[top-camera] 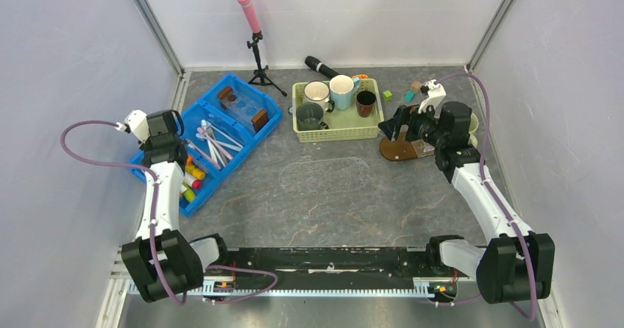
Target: Prepare toiletry sets of a toothbrush and toothpaste on the tray
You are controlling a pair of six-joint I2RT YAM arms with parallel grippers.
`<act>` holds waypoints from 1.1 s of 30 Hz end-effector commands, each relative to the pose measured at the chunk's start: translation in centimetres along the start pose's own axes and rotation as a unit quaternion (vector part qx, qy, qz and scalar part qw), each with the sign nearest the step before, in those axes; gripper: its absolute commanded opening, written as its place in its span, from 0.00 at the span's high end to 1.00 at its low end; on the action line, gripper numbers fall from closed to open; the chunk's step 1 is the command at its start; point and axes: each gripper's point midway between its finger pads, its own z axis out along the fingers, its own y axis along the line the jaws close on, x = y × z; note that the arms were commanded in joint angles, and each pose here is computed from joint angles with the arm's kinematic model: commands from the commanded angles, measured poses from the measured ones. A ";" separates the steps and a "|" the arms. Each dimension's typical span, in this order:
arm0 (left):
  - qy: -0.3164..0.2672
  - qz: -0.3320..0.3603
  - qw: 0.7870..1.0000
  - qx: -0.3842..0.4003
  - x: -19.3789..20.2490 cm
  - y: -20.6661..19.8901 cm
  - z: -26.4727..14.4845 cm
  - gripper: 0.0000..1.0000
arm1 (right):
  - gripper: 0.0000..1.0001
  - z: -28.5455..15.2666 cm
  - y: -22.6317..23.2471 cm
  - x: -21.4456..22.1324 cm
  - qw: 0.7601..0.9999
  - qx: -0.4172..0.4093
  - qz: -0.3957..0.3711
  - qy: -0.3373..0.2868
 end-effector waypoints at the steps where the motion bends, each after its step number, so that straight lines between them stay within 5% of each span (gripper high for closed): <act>1: -0.040 0.024 0.999 0.006 -1.8 -0.2 -1.3 0.84 | 0.03 0.0 0.4 -1.7 1.000 -0.008 -0.016 -0.016; 12: -0.080 0.078 0.989 0.096 -2.4 -4.4 -4.7 0.85 | 0.03 -0.3 1.0 -2.1 0.999 -0.021 -0.015 -0.021; 22: -0.102 0.113 0.960 0.236 -1.3 -9.1 -8.7 0.85 | 0.06 0.1 2.4 -2.2 0.999 -0.045 -0.015 -0.017; 33: -0.056 0.197 0.849 0.487 4.8 -16.7 -17.0 0.85 | 0.08 1.0 6.5 -2.5 0.995 -0.095 -0.036 0.002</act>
